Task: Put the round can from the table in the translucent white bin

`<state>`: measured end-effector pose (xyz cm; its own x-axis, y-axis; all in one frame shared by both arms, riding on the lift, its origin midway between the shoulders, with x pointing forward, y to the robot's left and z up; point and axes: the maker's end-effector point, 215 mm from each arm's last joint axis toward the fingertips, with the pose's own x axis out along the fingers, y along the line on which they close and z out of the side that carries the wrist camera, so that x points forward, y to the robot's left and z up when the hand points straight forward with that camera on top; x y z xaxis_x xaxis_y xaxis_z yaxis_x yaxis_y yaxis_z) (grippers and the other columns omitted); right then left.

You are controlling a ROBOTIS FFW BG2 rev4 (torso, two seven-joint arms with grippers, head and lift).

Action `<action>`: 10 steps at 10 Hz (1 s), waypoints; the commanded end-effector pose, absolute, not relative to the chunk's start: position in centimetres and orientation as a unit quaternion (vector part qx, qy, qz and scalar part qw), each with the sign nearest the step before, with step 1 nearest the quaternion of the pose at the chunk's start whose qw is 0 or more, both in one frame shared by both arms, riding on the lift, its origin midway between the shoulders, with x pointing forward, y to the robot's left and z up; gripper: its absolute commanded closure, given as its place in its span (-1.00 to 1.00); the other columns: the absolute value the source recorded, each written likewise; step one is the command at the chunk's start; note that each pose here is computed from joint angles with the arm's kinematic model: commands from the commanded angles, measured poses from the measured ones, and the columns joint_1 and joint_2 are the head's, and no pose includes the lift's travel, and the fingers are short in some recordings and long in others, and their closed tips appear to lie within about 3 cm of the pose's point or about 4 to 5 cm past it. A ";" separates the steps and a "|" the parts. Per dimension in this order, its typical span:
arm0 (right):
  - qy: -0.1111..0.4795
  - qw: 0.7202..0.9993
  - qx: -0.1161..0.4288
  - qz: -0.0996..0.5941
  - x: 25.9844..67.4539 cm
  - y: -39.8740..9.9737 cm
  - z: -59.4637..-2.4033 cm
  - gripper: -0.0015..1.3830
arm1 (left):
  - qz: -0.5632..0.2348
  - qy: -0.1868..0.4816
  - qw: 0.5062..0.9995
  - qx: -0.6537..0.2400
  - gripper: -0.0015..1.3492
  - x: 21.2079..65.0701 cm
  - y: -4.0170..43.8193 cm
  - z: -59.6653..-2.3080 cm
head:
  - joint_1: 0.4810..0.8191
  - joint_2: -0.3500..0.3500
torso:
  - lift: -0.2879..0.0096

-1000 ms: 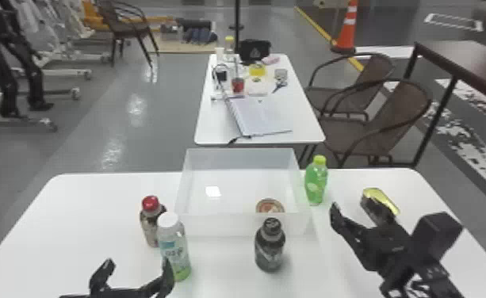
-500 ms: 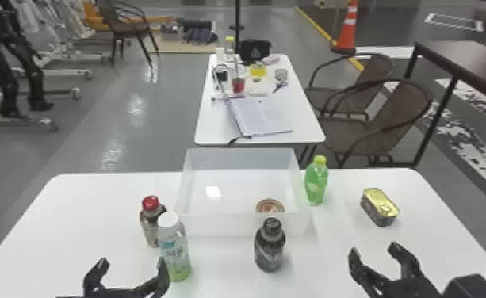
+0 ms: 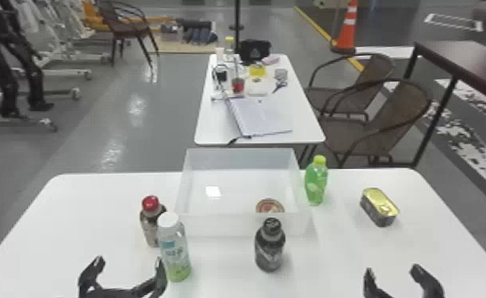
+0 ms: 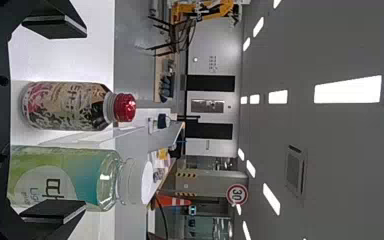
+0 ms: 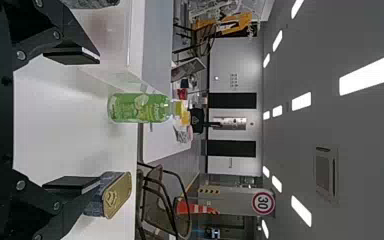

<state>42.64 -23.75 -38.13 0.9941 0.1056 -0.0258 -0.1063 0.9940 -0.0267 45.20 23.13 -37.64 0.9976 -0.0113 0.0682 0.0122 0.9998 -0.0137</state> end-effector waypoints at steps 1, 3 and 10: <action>0.013 0.998 -0.041 0.041 42.1 -24.1 -37.4 -0.42 | -0.005 -0.037 0.999 0.002 -0.85 45.1 23.2 -37.3 | -0.60 0.00 | 0.26; 0.020 0.998 -0.063 0.022 41.3 -24.8 -37.4 -0.42 | 0.002 -0.037 0.999 0.007 -0.85 44.8 23.5 -37.1 | -0.60 0.00 | 0.26; 0.034 0.999 -0.023 0.025 40.8 -24.2 -39.4 -0.52 | 0.013 -0.029 0.999 0.012 -0.85 44.3 24.0 -37.5 | -0.60 0.00 | 0.26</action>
<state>40.75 -24.21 -39.49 0.9958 0.0475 -0.0776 -0.0512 0.9976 -0.0460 44.35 24.01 -37.39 0.9979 0.0229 0.0608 -0.0245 0.9994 0.0253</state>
